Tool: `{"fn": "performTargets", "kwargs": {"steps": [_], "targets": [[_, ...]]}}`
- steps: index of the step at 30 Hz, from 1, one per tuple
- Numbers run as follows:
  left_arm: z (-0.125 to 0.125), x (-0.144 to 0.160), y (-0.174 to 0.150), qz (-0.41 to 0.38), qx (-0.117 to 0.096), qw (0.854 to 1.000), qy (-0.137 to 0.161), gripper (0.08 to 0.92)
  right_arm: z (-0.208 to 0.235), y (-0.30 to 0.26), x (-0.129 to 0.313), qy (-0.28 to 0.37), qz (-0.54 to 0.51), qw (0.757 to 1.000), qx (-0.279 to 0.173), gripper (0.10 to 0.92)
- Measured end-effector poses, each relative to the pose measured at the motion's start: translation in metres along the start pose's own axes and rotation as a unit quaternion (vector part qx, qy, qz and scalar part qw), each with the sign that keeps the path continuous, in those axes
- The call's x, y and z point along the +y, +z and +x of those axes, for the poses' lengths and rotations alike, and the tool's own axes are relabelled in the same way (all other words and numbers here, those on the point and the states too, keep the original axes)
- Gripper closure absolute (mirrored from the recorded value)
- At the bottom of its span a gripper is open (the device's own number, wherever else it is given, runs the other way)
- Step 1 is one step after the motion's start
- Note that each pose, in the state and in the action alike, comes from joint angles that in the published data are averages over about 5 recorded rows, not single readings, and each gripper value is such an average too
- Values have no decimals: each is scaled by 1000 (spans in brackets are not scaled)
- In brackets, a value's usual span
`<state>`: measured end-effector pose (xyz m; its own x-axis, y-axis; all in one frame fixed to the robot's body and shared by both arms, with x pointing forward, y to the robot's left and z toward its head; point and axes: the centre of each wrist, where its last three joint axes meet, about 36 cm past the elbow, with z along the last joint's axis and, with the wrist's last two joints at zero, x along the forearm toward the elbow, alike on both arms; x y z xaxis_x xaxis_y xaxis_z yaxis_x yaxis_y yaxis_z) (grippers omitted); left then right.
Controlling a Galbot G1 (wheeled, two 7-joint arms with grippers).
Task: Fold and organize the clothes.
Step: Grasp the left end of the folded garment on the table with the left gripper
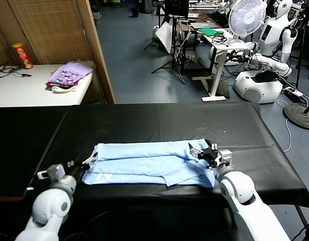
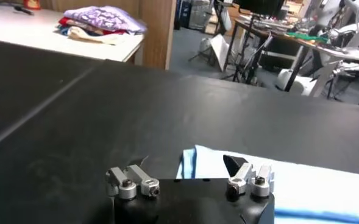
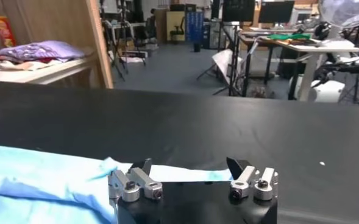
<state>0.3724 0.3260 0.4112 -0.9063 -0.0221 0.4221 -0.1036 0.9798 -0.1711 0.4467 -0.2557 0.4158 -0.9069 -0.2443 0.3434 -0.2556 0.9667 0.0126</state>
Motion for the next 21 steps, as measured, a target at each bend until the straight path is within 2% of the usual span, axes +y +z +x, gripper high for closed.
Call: {"fn": "performTargets", "kwargs": {"steps": [12,21], "targets": [[3,-5,31,18,-19,999,23,201,3,3,-1,-2,0,1000,4,224],[-3,-8,44,41,-27,999,24,201,5,7,-2,0,-2,1000,6,224]]}}
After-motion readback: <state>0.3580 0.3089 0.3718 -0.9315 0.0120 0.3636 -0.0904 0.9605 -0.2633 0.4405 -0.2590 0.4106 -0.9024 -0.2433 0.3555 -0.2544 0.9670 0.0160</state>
